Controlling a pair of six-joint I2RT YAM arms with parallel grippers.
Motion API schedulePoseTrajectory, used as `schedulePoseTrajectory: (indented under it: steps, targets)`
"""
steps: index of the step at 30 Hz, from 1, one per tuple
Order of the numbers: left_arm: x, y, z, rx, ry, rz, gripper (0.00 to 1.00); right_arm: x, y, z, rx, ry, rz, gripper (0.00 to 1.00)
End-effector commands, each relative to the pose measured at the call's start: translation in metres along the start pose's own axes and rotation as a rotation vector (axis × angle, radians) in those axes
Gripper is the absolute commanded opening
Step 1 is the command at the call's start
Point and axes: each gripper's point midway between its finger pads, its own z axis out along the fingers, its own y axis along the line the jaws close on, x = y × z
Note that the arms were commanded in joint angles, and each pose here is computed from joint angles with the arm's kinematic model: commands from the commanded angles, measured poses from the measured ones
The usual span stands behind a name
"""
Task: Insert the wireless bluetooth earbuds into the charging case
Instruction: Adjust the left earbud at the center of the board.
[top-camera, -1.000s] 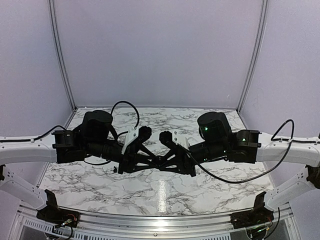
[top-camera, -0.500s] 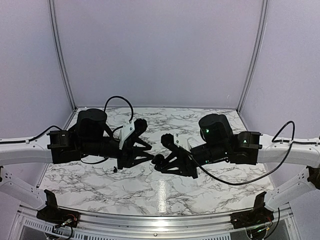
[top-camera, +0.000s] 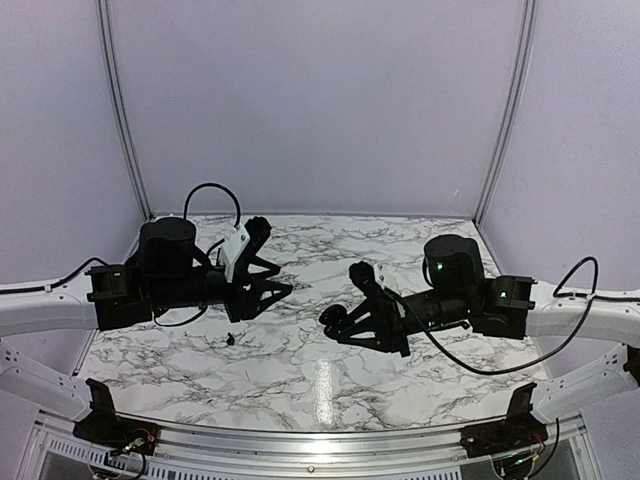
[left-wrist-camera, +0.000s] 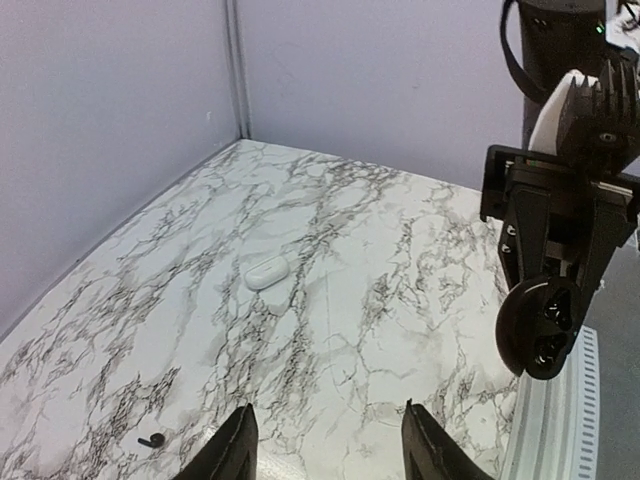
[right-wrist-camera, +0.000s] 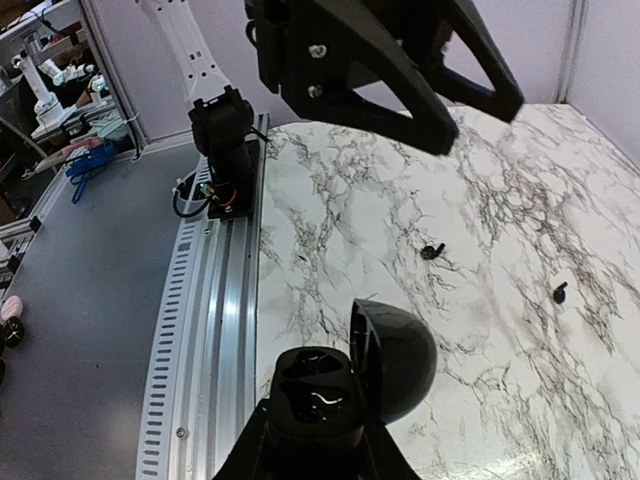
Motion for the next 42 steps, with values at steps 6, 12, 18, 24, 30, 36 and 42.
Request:
schedulePoseTrajectory:
  steps: [6,12,18,24,30,36,42]
  targets:
    - [0.061,0.119,0.001,-0.398,0.101,-0.424,0.51,-0.007,-0.045,-0.04,0.116,-0.196,0.131,0.0]
    - [0.099,0.149,0.001,-0.499,0.138,-0.548,0.48,0.001,-0.059,-0.055,0.163,-0.225,0.141,0.0]
    - [0.135,0.157,0.014,-0.48,0.254,-0.587,0.46,0.008,-0.061,-0.055,0.18,-0.22,0.114,0.0]
    - [0.157,0.157,0.029,-0.457,0.403,-0.562,0.45,0.006,-0.057,-0.06,0.189,-0.243,0.086,0.0]
    - [0.177,0.141,0.0,-0.493,0.414,-0.657,0.45,0.012,-0.057,-0.057,0.178,-0.23,0.101,0.0]
    - [0.205,0.119,-0.03,-0.501,0.523,-0.72,0.45,0.012,-0.056,-0.055,0.16,-0.228,0.106,0.0]
    - [0.231,0.107,-0.036,-0.515,0.615,-0.78,0.43,0.013,-0.055,-0.054,0.154,-0.226,0.106,0.0]
